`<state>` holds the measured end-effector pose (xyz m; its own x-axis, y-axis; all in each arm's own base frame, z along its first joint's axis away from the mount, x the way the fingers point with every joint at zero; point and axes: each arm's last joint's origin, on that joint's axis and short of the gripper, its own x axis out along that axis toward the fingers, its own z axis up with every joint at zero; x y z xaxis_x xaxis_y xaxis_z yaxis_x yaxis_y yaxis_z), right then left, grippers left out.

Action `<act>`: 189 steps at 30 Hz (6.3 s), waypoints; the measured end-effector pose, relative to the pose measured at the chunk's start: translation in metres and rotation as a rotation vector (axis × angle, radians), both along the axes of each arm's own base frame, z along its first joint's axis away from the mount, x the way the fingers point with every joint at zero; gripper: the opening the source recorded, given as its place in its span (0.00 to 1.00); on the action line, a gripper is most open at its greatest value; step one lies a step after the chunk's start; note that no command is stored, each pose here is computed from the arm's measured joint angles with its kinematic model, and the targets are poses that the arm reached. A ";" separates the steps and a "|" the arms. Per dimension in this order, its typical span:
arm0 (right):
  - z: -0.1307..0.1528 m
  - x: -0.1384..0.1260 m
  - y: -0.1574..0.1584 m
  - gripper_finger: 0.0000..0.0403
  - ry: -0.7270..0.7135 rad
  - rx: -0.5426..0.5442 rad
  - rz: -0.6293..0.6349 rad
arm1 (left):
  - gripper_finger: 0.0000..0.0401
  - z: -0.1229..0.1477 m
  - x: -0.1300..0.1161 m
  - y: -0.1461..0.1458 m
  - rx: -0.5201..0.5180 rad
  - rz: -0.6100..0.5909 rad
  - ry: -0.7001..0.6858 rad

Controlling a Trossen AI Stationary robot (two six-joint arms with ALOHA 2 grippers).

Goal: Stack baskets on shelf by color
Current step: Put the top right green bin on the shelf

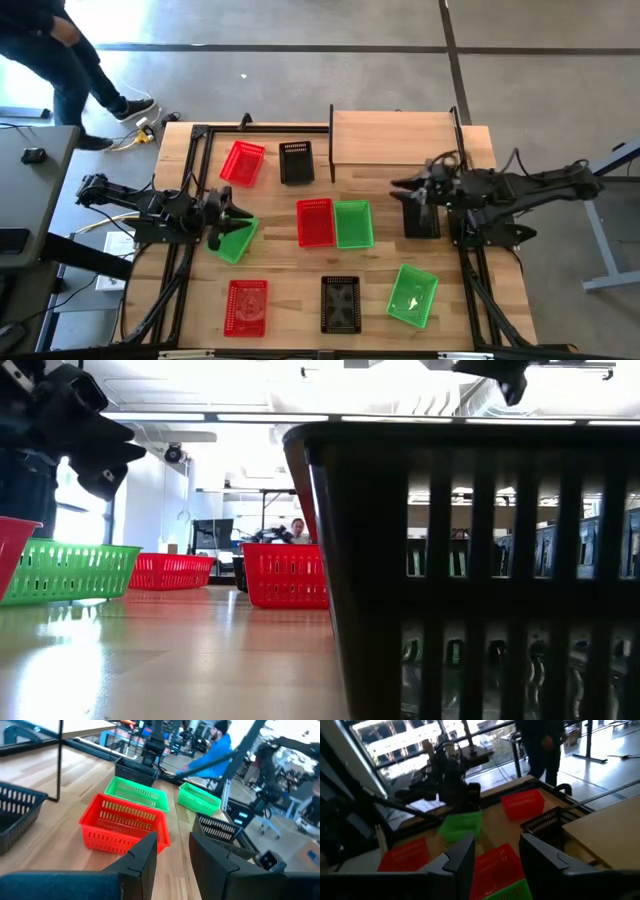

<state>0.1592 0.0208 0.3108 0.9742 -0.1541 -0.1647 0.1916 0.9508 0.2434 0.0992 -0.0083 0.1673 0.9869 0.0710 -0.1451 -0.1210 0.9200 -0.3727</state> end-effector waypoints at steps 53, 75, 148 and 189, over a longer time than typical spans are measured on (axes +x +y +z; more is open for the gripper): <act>-0.158 0.113 0.035 0.34 0.760 0.013 0.416 | 0.26 0.000 0.000 0.001 -0.037 0.038 -0.003; -0.150 0.110 0.038 0.01 0.738 0.175 0.315 | 0.26 0.000 0.000 0.001 -0.037 0.038 -0.002; 0.008 -0.078 -0.057 0.00 0.922 -0.626 -0.087 | 0.26 0.000 0.000 0.003 -0.061 0.106 -0.011; -0.019 -0.058 -0.119 0.00 1.274 -0.435 -0.063 | 0.26 0.000 0.000 0.003 -0.066 0.106 -0.011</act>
<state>0.1012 -0.0980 0.2918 0.1707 -0.4631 -0.8697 0.1024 0.8862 -0.4518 0.0989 -0.0056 0.1674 0.9760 0.1656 -0.1417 -0.2116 0.8759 -0.4337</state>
